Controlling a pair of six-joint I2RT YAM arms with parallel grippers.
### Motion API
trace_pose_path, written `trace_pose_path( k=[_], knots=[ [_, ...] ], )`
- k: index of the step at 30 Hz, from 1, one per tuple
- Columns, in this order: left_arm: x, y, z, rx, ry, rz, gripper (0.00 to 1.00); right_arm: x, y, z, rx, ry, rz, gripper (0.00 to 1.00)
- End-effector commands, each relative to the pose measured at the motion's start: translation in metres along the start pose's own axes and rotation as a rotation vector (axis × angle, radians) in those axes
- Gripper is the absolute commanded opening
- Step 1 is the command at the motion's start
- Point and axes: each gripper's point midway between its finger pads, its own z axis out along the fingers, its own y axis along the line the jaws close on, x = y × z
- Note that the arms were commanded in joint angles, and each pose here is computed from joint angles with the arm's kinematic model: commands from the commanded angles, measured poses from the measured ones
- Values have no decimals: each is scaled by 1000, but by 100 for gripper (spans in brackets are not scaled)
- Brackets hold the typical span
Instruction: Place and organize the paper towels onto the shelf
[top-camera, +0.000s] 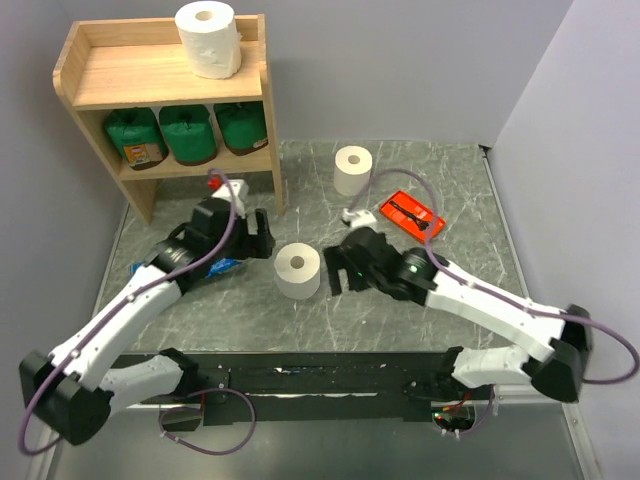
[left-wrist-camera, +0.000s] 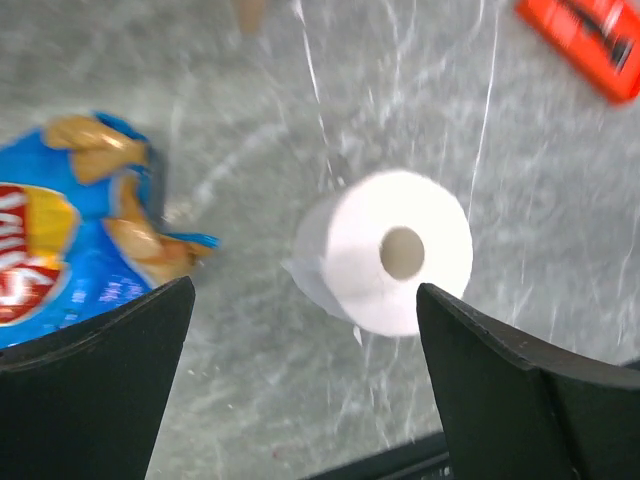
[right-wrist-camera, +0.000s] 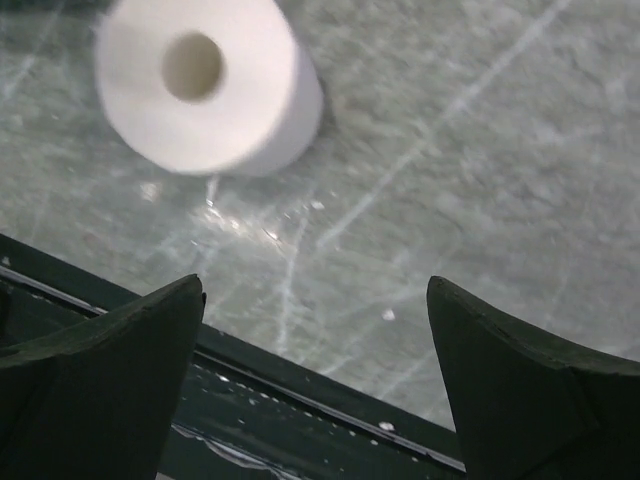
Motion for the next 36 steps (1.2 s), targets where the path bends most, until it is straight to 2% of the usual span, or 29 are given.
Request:
trace_pose_path(
  k=[1,6,13,20,26,30,31,34,36],
  knots=[
    [10,-27,13,37,77,13,99,12,-28,-18,27,-96,111,100],
    [25,-51,41,110,163,61,97,26,-50,-36,10,-180,151,99],
    [48,-63,66,115,249,103,91,14,-65,-67,-17,-302,179,99],
    [66,-44,90,16,293,127,84,17,-71,-72,-3,-307,164,100],
    [72,-45,102,11,303,125,77,19,-71,-70,-3,-304,154,100],
    [77,-42,103,-5,319,120,63,18,-71,-71,-3,-303,154,100],
    [77,-41,103,-15,319,119,55,18,-72,-71,-1,-303,155,100],
    [70,-39,96,-39,315,102,41,18,-71,-71,-8,-306,153,100],
    [62,-39,81,-52,306,90,36,18,-70,-73,-12,-304,154,100]
  ],
)
